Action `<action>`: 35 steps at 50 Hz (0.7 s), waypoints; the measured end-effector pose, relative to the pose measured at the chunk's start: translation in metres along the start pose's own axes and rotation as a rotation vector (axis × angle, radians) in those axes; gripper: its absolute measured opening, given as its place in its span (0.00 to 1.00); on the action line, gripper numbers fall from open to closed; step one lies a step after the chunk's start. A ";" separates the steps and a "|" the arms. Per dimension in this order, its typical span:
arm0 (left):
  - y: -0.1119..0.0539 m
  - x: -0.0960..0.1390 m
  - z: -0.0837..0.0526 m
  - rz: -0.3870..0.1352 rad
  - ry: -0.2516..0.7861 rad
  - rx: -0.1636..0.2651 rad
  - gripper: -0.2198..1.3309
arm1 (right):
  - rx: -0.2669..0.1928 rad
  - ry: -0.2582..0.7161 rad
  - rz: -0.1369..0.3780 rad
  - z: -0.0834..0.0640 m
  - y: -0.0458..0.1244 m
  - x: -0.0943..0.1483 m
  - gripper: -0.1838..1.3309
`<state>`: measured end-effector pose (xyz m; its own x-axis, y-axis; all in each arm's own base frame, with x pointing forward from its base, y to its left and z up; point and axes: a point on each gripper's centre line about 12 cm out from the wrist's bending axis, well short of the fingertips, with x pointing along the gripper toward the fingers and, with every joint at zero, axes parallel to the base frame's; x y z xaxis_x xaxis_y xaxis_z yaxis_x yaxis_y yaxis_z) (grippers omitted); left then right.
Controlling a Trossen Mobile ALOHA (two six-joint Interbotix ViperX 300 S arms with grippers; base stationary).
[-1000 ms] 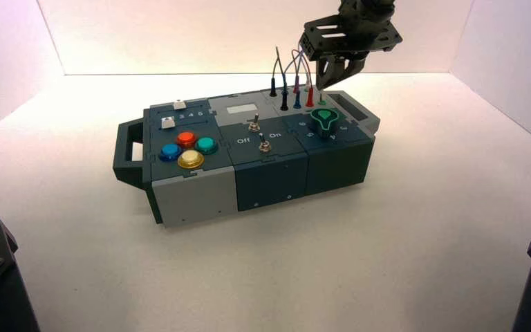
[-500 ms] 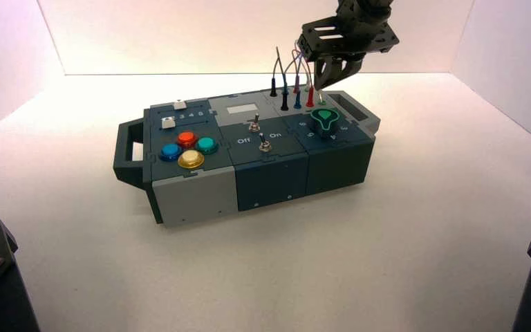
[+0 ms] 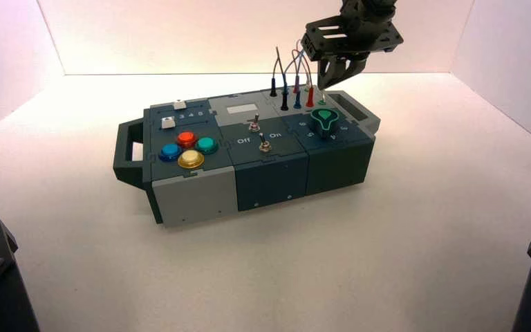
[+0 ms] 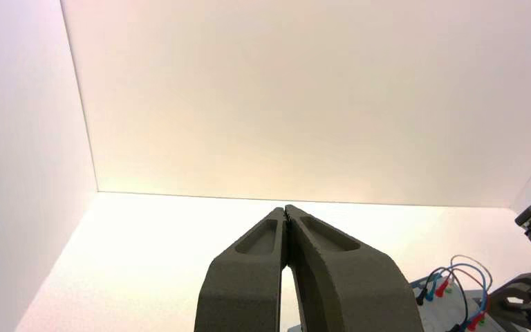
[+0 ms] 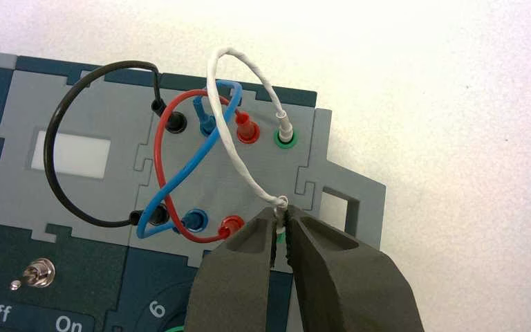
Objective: Insert the white wire.
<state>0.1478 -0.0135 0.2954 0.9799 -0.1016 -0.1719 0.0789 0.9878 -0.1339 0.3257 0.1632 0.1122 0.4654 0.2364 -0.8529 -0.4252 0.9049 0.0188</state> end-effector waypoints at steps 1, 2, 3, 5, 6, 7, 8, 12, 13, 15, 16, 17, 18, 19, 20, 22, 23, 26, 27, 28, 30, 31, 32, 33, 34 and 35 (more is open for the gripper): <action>0.000 0.000 0.000 0.000 0.000 0.002 0.04 | 0.000 -0.002 0.000 0.000 0.000 0.000 0.12; 0.000 0.000 0.000 0.000 0.000 0.002 0.04 | -0.003 -0.003 0.000 0.000 0.000 0.000 0.12; 0.000 0.000 0.000 0.000 0.000 0.000 0.04 | -0.001 -0.003 0.000 0.000 0.000 0.000 0.12; 0.000 0.000 0.000 -0.001 0.000 0.002 0.04 | -0.001 -0.006 0.000 0.000 0.000 0.000 0.12; 0.000 0.000 0.000 -0.001 0.000 0.000 0.04 | 0.000 -0.008 0.000 0.001 0.000 0.000 0.12; 0.000 0.000 0.000 -0.001 0.000 0.002 0.04 | -0.001 -0.011 0.000 0.001 0.000 0.000 0.12; 0.000 0.000 0.000 -0.001 0.000 0.000 0.04 | -0.001 -0.009 0.000 0.000 0.000 0.000 0.12; 0.000 0.000 0.000 -0.001 0.000 0.000 0.04 | -0.002 -0.018 -0.001 0.001 -0.001 0.000 0.12; 0.000 0.000 0.000 -0.001 0.000 0.002 0.04 | 0.000 -0.020 -0.001 0.002 -0.001 0.000 0.12; 0.000 0.000 0.000 0.000 0.000 0.000 0.04 | -0.003 -0.018 0.000 0.001 0.000 0.000 0.12; 0.000 0.000 0.000 0.000 0.000 0.000 0.04 | 0.000 -0.020 -0.001 0.001 -0.001 0.000 0.12; 0.000 0.000 0.000 -0.001 0.000 0.000 0.04 | 0.000 -0.020 -0.001 0.001 -0.001 0.000 0.12; 0.000 0.000 0.000 0.000 0.000 0.002 0.04 | 0.000 -0.020 -0.001 0.001 -0.001 0.000 0.12; 0.000 0.000 0.000 0.000 0.000 0.002 0.04 | 0.000 -0.018 -0.001 0.001 -0.001 0.000 0.12; 0.000 0.000 0.000 -0.001 0.000 0.000 0.04 | -0.002 -0.020 -0.001 0.001 -0.001 0.000 0.12; 0.000 0.000 0.000 0.000 0.000 0.002 0.04 | 0.000 -0.020 -0.001 0.001 -0.001 0.000 0.12; 0.000 0.000 0.000 -0.001 0.000 0.002 0.04 | 0.000 -0.022 -0.001 0.001 -0.001 0.000 0.12; 0.000 0.000 0.000 0.000 0.000 0.000 0.04 | 0.000 -0.020 -0.001 0.001 -0.001 0.000 0.12; 0.000 0.000 0.000 -0.001 0.000 0.002 0.04 | 0.000 -0.022 -0.001 0.002 -0.001 0.000 0.12; 0.000 0.000 0.000 -0.001 0.000 0.000 0.04 | 0.001 -0.022 0.000 0.001 -0.001 0.000 0.12; 0.000 0.000 0.000 0.000 0.000 0.002 0.04 | 0.000 -0.020 -0.001 0.001 -0.001 0.000 0.12; 0.000 0.000 0.000 0.000 0.000 0.002 0.04 | 0.000 -0.022 -0.001 0.002 -0.001 0.000 0.12; 0.000 0.000 0.000 0.000 0.000 0.001 0.04 | 0.000 -0.020 -0.001 0.001 -0.001 0.000 0.12; 0.000 0.000 0.000 -0.001 0.000 0.000 0.04 | 0.000 -0.022 -0.001 0.002 -0.001 0.000 0.12; 0.000 0.000 0.000 -0.001 0.000 0.002 0.04 | 0.001 -0.022 0.000 0.002 -0.001 0.000 0.11; 0.000 0.000 0.000 -0.001 0.000 0.002 0.04 | -0.002 -0.023 -0.001 0.002 -0.001 0.000 0.12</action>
<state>0.1478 -0.0138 0.2954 0.9797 -0.1031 -0.1719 0.0807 0.9879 -0.1324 0.3274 0.1633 0.1134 0.4835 0.2438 -0.8407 -0.4262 0.9045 0.0172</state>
